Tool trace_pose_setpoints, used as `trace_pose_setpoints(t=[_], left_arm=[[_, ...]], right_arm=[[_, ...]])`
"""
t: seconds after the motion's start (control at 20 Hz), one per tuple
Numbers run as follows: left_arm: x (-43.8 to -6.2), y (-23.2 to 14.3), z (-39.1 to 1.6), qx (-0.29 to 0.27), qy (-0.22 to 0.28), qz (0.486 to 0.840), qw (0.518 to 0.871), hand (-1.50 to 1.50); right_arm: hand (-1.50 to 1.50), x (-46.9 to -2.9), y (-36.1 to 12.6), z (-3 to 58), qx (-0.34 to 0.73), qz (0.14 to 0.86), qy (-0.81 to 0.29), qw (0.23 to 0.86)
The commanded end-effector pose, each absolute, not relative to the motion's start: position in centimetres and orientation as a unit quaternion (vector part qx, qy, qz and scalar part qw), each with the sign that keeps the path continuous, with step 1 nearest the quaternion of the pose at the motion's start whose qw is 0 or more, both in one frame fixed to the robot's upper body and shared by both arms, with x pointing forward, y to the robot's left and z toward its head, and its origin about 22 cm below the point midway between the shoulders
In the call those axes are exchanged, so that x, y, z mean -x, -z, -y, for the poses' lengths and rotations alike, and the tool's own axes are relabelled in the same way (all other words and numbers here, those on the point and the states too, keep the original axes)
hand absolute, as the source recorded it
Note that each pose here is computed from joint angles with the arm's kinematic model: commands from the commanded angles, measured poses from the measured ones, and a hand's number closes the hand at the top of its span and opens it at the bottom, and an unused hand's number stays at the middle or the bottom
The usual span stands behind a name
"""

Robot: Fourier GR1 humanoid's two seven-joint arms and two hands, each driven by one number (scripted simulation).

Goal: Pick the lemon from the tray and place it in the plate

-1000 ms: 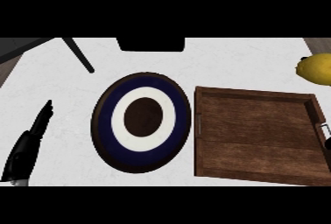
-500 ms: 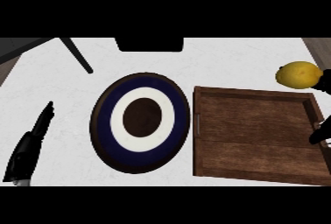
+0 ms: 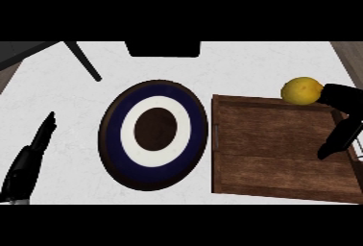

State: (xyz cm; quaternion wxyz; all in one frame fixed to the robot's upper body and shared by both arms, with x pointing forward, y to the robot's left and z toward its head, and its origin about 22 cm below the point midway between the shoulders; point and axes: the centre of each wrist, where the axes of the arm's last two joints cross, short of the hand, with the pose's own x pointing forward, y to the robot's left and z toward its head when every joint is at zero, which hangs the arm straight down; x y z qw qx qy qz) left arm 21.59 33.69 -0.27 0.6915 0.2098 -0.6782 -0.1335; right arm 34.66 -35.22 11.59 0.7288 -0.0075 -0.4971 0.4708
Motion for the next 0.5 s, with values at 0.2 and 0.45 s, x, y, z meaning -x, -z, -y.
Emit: trace_pose_setpoints(t=[0.2,0.45], left_arm=[[-21.9,0.1,-35.9,-0.218,0.132,0.673,0.694,0.00],[-22.4,1.4,-33.4,-0.207,0.132,0.680,0.691,0.00]], right_arm=[[-1.50,-34.2,-10.5,35.4,0.012,0.482,-0.486,0.729],[-1.50,-35.7,-9.7,33.6,-0.003,0.494,-0.472,0.730]])
